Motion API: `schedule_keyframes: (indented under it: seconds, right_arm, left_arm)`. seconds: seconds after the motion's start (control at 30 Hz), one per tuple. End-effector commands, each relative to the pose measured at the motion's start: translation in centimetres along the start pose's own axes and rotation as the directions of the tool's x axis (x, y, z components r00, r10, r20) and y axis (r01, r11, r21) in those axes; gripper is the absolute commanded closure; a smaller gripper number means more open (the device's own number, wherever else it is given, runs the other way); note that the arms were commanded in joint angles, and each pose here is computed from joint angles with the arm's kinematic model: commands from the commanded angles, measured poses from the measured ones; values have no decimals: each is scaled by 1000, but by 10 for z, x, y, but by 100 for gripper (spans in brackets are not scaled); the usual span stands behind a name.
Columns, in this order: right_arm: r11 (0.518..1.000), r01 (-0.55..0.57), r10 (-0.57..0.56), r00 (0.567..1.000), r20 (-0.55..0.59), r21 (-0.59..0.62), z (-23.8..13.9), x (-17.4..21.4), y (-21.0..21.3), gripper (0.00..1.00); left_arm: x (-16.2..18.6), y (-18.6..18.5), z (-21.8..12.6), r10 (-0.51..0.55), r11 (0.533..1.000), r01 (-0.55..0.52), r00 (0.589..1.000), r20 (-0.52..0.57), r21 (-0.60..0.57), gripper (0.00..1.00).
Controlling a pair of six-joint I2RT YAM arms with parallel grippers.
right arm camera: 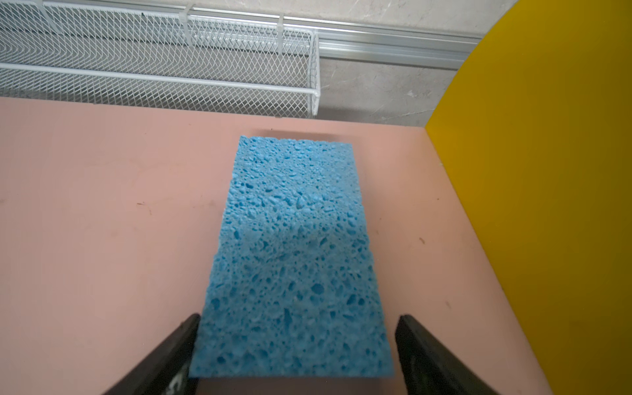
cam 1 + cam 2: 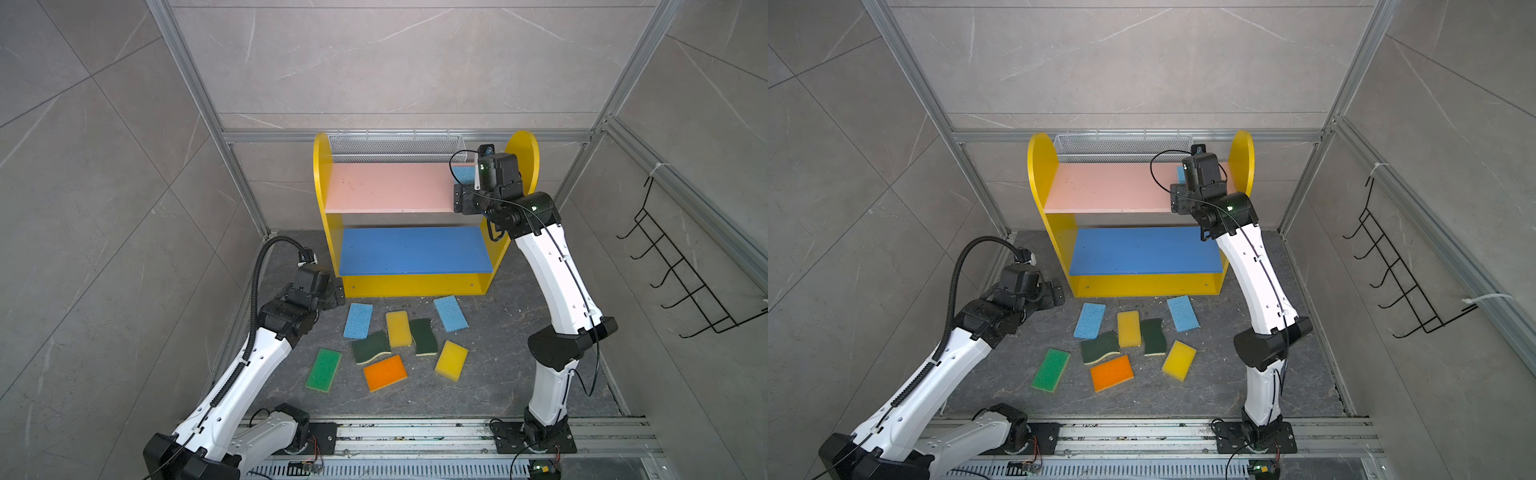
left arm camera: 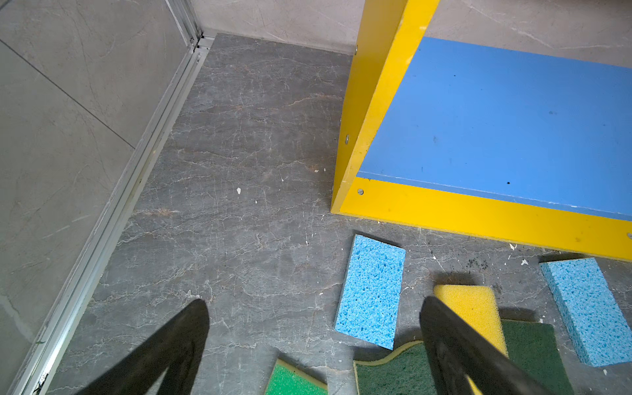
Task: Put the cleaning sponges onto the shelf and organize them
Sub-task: 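Lower the sponge onto the pink shelf and open the right gripper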
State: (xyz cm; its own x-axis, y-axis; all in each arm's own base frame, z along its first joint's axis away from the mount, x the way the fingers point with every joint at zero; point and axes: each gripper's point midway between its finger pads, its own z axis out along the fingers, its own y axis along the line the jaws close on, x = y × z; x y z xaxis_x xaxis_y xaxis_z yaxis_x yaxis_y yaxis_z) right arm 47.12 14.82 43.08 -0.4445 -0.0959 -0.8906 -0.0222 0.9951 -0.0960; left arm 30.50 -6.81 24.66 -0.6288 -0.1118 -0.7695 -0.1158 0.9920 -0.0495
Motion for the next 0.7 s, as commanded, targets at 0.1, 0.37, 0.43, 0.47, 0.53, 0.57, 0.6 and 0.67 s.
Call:
schedule_keyframes:
  seconds: [0.1,0.37,0.43,0.47,0.53,0.57,0.6,0.67]
  right_arm:
    - [997,-5,1,998,-61,-72,-17,16,4,11]
    - [992,-27,21,999,-49,-122,-34,13,6,10]
    - [990,-37,30,998,-50,-133,-39,14,6,10]
    - [989,-41,34,998,-50,-140,-41,15,7,10]
    - [987,-47,39,998,-51,-151,-45,17,7,11]
    - [987,-49,41,998,-53,-155,-48,18,6,11]
    - [986,-52,44,998,-53,-159,-52,19,6,11]
    - [985,-59,51,997,-50,-163,-61,20,4,10]
  left_arm:
    - [0,2,-5,-22,1000,22,1000,3,-4,1]
    - [4,7,-11,-31,999,31,999,5,-6,1]
    - [5,9,-11,-32,999,32,999,7,-11,1]
    - [6,10,-12,-34,999,35,999,7,-18,1]
    - [8,16,-11,-36,998,37,999,6,-49,0]
    - [11,18,-10,-33,998,33,999,-4,-62,0]
    - [13,21,-9,-28,996,27,1000,-11,-79,0]
    - [17,25,-8,-15,994,12,999,-30,-108,0]
